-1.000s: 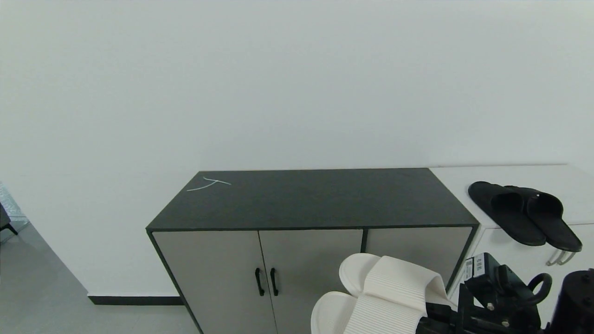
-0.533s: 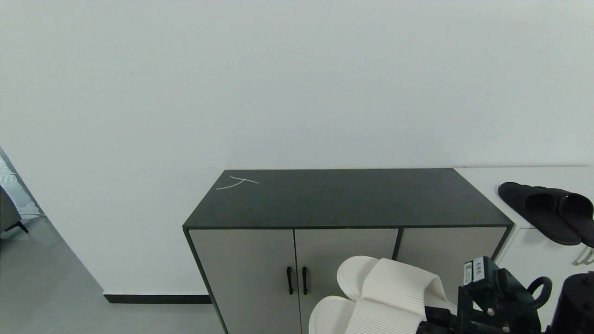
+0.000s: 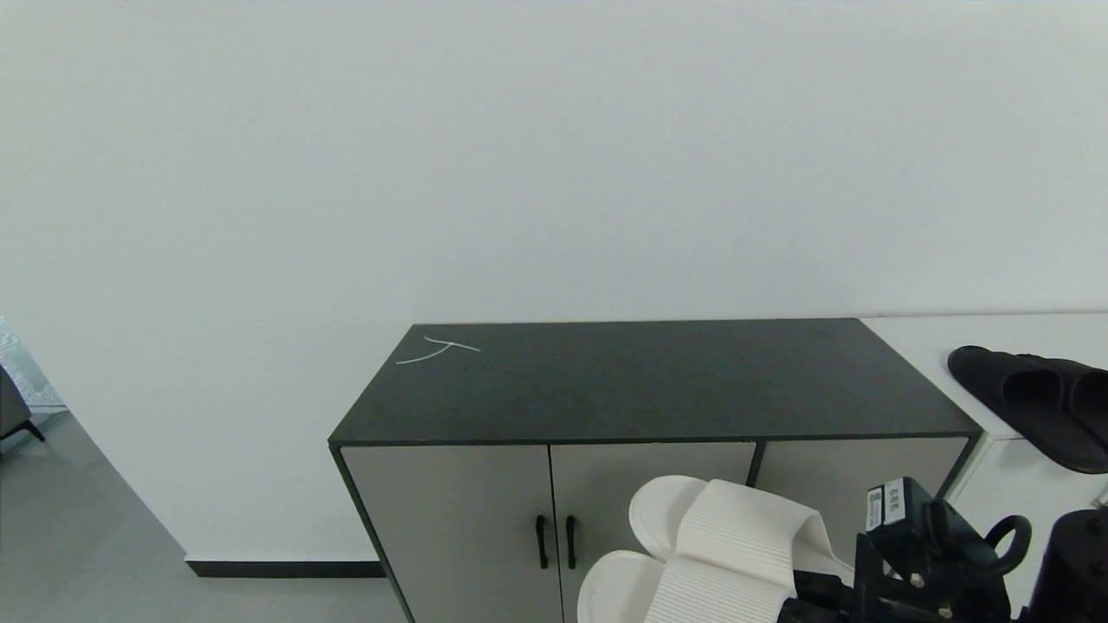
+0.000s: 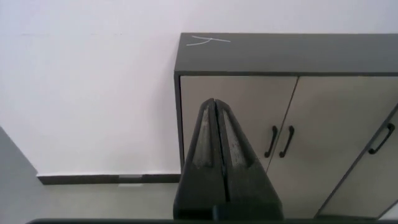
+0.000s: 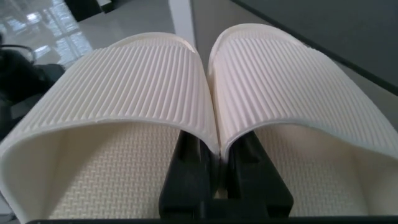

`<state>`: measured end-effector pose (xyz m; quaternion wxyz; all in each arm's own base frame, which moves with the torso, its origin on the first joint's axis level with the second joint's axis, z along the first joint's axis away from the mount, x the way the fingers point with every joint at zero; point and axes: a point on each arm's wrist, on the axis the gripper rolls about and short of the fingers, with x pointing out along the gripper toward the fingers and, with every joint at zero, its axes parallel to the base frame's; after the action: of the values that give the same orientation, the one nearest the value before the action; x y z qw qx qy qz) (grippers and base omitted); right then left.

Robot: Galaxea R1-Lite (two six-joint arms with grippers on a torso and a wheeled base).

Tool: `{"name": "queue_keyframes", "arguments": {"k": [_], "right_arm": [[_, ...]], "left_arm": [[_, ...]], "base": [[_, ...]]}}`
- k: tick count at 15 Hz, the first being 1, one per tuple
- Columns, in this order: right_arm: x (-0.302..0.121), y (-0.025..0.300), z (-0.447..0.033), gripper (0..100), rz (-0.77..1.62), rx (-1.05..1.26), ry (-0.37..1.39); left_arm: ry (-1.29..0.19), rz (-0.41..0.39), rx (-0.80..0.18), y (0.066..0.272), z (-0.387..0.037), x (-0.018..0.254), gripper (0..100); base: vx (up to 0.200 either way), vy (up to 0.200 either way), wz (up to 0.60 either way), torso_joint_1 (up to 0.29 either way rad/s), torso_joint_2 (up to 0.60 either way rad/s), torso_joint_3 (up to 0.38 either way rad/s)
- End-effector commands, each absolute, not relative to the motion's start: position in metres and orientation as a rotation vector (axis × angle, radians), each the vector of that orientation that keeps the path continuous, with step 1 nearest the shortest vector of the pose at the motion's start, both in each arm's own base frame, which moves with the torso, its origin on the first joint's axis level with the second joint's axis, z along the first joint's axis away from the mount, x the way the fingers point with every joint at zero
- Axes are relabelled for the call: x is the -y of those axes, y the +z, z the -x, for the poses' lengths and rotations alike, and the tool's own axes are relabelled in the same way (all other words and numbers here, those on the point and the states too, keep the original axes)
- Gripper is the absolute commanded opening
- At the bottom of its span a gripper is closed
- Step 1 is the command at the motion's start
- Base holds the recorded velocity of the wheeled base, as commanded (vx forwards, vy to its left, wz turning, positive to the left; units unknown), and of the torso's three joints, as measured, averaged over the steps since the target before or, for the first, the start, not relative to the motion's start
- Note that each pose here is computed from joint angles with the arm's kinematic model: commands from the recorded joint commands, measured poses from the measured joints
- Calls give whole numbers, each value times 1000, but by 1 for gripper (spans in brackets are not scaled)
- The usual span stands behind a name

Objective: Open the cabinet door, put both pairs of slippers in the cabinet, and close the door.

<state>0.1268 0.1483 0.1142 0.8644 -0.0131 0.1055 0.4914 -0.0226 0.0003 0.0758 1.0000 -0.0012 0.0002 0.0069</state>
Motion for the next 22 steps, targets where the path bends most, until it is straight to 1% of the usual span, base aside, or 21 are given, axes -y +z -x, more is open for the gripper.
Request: {"name": "queue_keyframes", "arguments": {"k": [1,10,13,22], "right_arm": [[-149,113,-126,0,29,-226,1033],[-147,110,-124,0,58,-226,1038],[-147,109,-125,0,61,-235,1036],[-147,108,-124,0,63,-241,1035]], "left_arm": [[14,3,0,76,23,0,0],[14,2,0,76,23,0,0],[14,2,0,76,23,0,0],[14,2,2,76,23,0,0]], "base": [[0,0,-600,-159,290,163],[0,0,-600,-182,384,201],[0,0,0,-167,372,193],[0,0,600,-11,35,18]]}}
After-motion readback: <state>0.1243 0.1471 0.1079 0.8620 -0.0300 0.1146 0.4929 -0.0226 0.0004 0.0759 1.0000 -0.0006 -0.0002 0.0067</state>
